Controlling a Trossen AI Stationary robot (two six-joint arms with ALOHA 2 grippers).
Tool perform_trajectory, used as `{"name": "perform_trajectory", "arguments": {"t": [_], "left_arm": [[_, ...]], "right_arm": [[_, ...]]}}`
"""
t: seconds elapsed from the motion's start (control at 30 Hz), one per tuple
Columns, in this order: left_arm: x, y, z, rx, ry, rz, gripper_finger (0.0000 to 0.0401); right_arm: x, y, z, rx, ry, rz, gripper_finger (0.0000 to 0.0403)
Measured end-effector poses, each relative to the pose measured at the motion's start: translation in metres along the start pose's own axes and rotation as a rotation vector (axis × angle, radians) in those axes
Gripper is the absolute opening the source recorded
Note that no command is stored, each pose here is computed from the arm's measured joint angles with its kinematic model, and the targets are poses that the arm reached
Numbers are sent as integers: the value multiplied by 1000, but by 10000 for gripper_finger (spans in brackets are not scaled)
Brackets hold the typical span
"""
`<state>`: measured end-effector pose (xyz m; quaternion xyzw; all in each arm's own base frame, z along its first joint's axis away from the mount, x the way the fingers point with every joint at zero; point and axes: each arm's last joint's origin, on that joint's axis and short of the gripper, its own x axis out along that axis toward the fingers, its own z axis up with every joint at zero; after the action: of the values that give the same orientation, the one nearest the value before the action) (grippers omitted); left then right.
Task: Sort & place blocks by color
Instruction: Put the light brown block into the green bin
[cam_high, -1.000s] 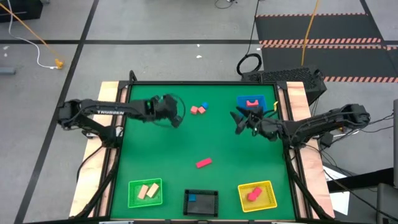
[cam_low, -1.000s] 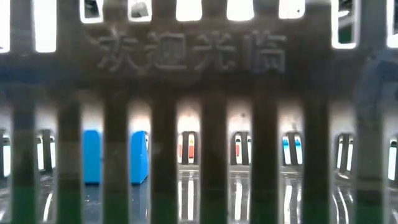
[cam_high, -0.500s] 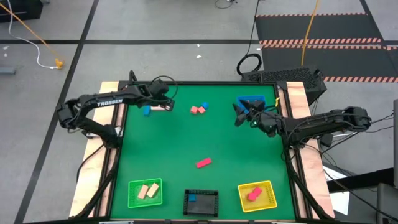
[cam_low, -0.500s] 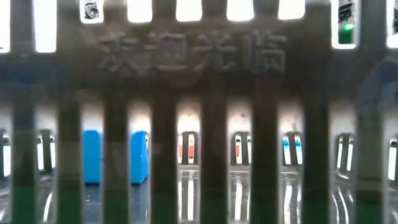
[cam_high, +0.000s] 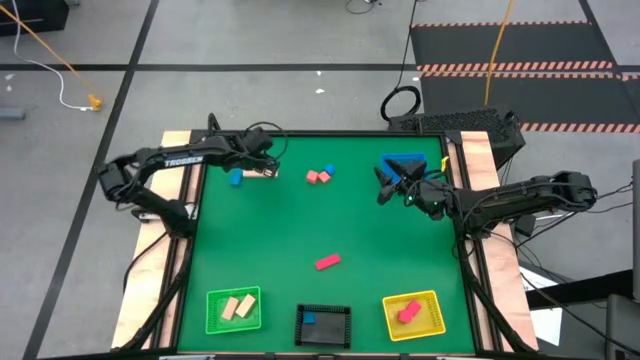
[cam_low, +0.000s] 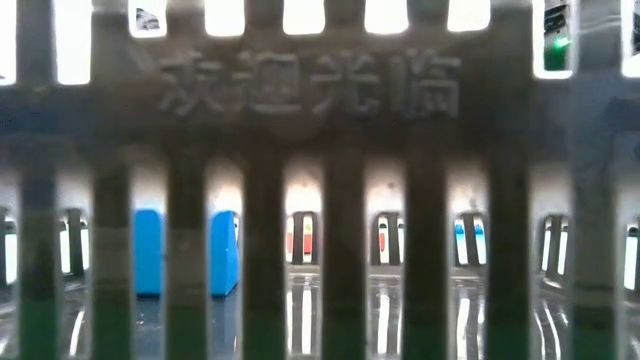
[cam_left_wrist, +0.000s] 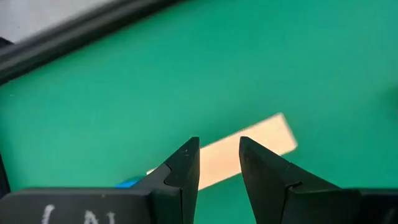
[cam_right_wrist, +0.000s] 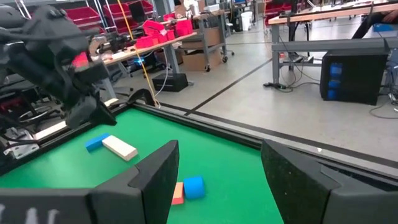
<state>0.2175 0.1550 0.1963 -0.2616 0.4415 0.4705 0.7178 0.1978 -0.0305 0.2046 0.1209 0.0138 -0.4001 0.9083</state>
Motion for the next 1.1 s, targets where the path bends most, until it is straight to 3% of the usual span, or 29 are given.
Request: {"name": "perform_trajectory", "arguments": {"t": [0.23, 0.5, 0.63, 0.97, 1.1], "left_arm": [[17, -16, -10, 358, 64, -20, 115], [13, -30, -17, 655, 51, -54, 115], [11, -35, -19, 817, 48, -145, 115], [16, -25, -8, 794, 12, -148, 118], [18, -20, -5, 773, 16, -141, 148]], "right_arm": [[0, 0, 0, 2, -2, 1, 220], [0, 0, 0, 2, -2, 1, 220], [0, 0, 0, 2, -2, 1, 220], [0, 0, 0, 2, -1, 2, 220], [0, 0, 0, 2, -1, 2, 220]]}}
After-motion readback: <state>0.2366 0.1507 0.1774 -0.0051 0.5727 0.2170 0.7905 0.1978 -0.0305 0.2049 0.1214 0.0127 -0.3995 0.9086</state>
